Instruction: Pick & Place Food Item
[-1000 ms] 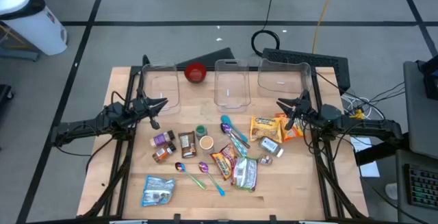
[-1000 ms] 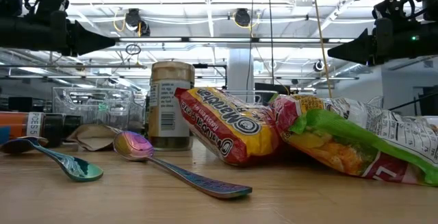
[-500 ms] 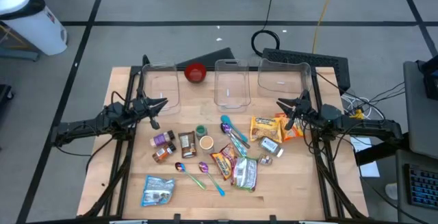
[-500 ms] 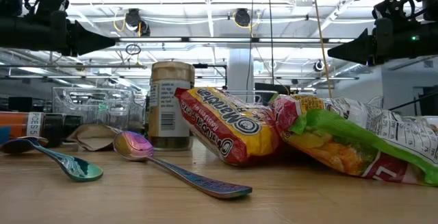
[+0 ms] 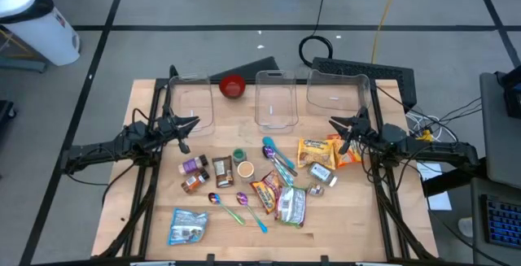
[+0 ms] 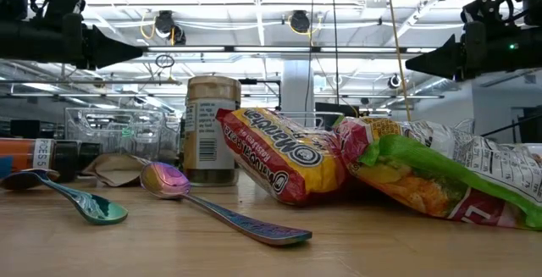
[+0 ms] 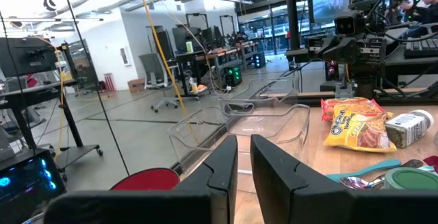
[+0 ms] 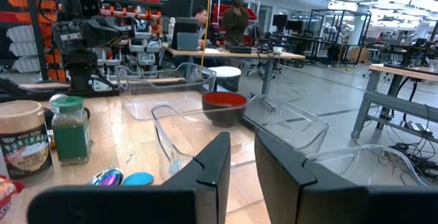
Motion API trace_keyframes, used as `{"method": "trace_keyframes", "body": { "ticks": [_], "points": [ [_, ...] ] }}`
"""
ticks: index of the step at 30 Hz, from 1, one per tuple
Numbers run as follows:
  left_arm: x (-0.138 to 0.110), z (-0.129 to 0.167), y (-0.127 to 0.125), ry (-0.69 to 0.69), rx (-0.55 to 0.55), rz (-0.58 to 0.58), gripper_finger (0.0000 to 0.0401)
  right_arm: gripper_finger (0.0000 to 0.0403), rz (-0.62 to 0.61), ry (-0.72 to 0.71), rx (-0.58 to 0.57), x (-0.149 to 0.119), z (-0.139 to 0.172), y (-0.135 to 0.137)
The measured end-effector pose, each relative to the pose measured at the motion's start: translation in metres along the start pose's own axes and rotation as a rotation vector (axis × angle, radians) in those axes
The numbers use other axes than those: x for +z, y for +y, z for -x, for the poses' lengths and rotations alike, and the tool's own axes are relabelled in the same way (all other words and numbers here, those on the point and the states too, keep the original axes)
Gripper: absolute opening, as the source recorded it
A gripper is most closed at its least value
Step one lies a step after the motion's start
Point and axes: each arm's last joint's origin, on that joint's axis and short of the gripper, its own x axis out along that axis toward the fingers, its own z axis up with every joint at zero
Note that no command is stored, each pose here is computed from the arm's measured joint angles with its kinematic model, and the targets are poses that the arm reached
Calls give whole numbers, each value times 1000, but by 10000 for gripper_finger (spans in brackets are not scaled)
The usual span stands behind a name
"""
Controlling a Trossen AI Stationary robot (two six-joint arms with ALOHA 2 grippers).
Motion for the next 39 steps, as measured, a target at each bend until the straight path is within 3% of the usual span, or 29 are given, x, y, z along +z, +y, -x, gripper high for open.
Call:
{"method": "trace_keyframes", "body": {
  "ticks": [12,18,26,31,35,39],
  "points": [
    [0,0,0,-1,1,-12,45,59,-228,-52,1,5,0,-1],
    [0,0,0,-2,0,58,45,59,-233,-53,1,5,0,-1],
    [3,0,1,-27,5,62,45,59,-236,-60,1,6,0,-1],
    [2,0,0,-23,4,111,46,59,-372,-65,7,6,0,-1],
    [2,0,0,-23,1,109,67,59,-448,-63,54,7,0,1],
    [6,0,0,-40,-34,116,121,59,-528,-96,141,12,0,3]
  ]
}}
